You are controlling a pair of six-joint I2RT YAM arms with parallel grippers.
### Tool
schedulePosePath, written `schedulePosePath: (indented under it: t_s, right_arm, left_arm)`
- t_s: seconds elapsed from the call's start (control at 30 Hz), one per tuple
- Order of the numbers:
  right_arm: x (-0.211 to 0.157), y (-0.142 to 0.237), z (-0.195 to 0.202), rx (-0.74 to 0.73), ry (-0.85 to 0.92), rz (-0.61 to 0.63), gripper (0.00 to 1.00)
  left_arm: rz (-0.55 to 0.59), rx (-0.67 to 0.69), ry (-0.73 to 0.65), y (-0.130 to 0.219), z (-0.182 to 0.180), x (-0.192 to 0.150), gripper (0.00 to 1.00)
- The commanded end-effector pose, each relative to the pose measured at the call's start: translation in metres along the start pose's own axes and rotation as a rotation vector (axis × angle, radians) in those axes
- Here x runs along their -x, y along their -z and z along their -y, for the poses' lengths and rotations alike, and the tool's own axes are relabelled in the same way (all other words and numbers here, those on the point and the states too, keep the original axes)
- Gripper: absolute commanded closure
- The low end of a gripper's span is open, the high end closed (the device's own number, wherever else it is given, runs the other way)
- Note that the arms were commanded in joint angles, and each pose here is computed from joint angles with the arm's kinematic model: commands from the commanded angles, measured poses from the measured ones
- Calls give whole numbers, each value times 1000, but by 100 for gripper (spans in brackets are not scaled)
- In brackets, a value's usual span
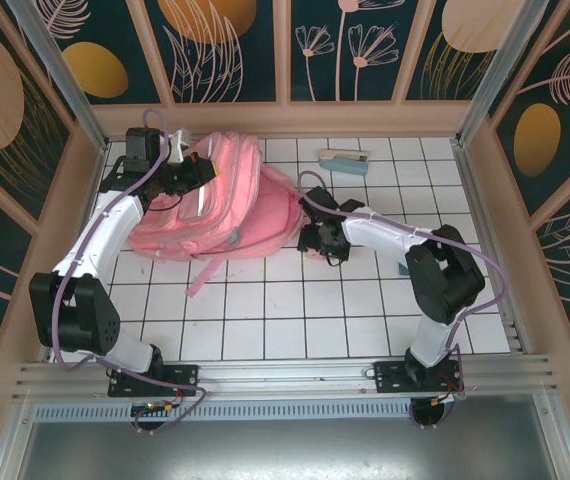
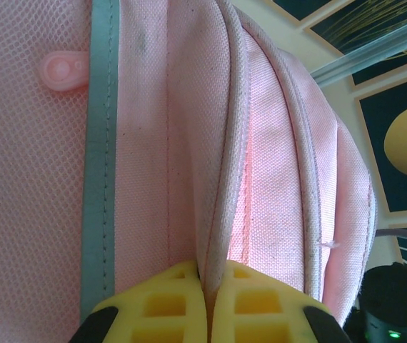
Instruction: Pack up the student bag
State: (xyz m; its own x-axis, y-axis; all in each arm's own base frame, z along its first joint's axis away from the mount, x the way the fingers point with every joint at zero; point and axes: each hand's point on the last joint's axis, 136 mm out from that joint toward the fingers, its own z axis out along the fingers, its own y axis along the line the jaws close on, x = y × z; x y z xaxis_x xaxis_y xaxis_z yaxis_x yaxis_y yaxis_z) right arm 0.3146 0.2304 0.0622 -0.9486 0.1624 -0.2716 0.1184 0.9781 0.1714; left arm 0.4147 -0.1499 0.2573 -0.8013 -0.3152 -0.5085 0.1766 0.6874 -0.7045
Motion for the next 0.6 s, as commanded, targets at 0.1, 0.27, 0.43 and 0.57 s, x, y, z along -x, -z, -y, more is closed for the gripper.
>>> schedulePosePath:
  t_s: [0.1,0.27,0.43,0.57]
  right_arm:
    - [52,65,-61,179,38,156,23]
    - [75,69,-106,306,56,164,23]
    - [89,54,-145,398,26,123,23]
    - [99,29,-156,402,-41,96,24]
  left_arm:
    - [13,-195,-76,14,50,10,100]
    - [6,-261,-72,17,62,10,100]
    - [13,-272,-67,18,67,14,100]
    - [11,-280,-63,18,68,16,100]
